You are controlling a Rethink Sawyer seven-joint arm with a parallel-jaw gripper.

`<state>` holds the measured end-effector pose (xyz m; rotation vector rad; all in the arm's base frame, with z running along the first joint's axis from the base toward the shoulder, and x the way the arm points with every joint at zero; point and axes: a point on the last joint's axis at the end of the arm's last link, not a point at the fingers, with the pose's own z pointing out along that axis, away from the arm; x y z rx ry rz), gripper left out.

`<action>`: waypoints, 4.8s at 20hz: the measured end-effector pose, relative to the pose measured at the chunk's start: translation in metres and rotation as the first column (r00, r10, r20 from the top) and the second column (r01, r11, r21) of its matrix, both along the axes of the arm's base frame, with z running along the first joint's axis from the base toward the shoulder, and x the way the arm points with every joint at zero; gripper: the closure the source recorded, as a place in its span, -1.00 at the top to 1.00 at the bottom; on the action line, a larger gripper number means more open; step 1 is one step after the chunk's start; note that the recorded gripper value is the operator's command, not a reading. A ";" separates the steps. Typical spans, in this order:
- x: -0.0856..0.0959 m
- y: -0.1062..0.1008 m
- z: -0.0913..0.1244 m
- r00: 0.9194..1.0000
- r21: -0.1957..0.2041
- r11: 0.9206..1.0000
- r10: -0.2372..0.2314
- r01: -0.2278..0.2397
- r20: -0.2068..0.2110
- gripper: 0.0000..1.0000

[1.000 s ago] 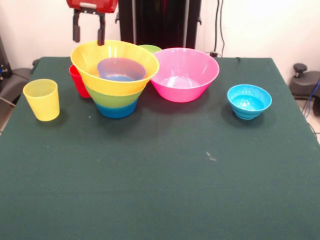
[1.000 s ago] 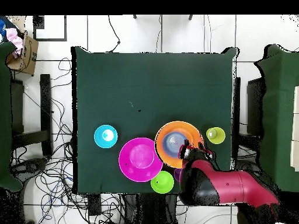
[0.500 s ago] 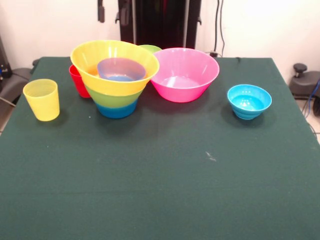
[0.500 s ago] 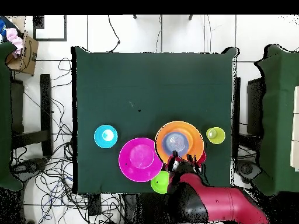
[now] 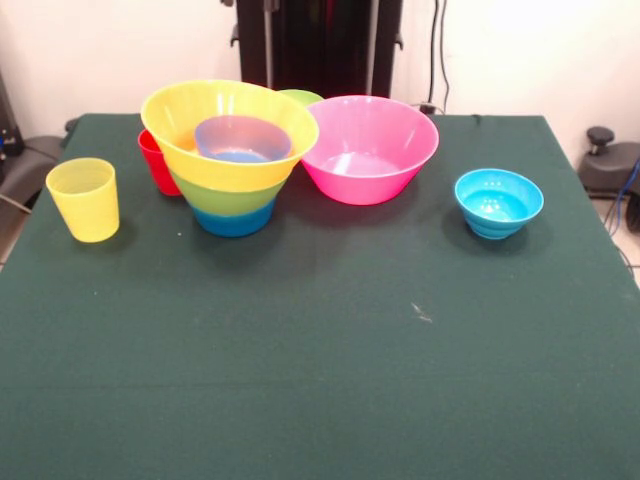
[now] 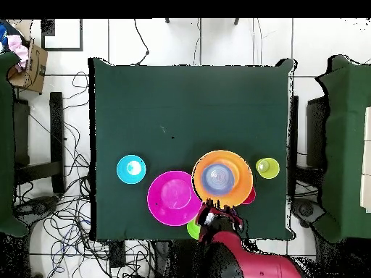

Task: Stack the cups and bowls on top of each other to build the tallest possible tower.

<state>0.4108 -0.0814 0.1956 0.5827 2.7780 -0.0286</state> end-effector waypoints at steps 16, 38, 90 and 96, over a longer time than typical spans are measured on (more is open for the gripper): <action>-0.065 0.070 -0.050 0.959 -0.016 0.964 0.264 -0.267 -0.099 1.00; -0.093 0.020 -0.117 0.992 -0.004 0.994 0.110 -0.110 -0.060 1.00; -0.085 -0.038 -0.217 0.984 -0.037 0.986 0.162 -0.165 -0.073 1.00; -0.079 -0.038 -0.235 0.982 -0.034 0.981 0.187 -0.189 -0.040 1.00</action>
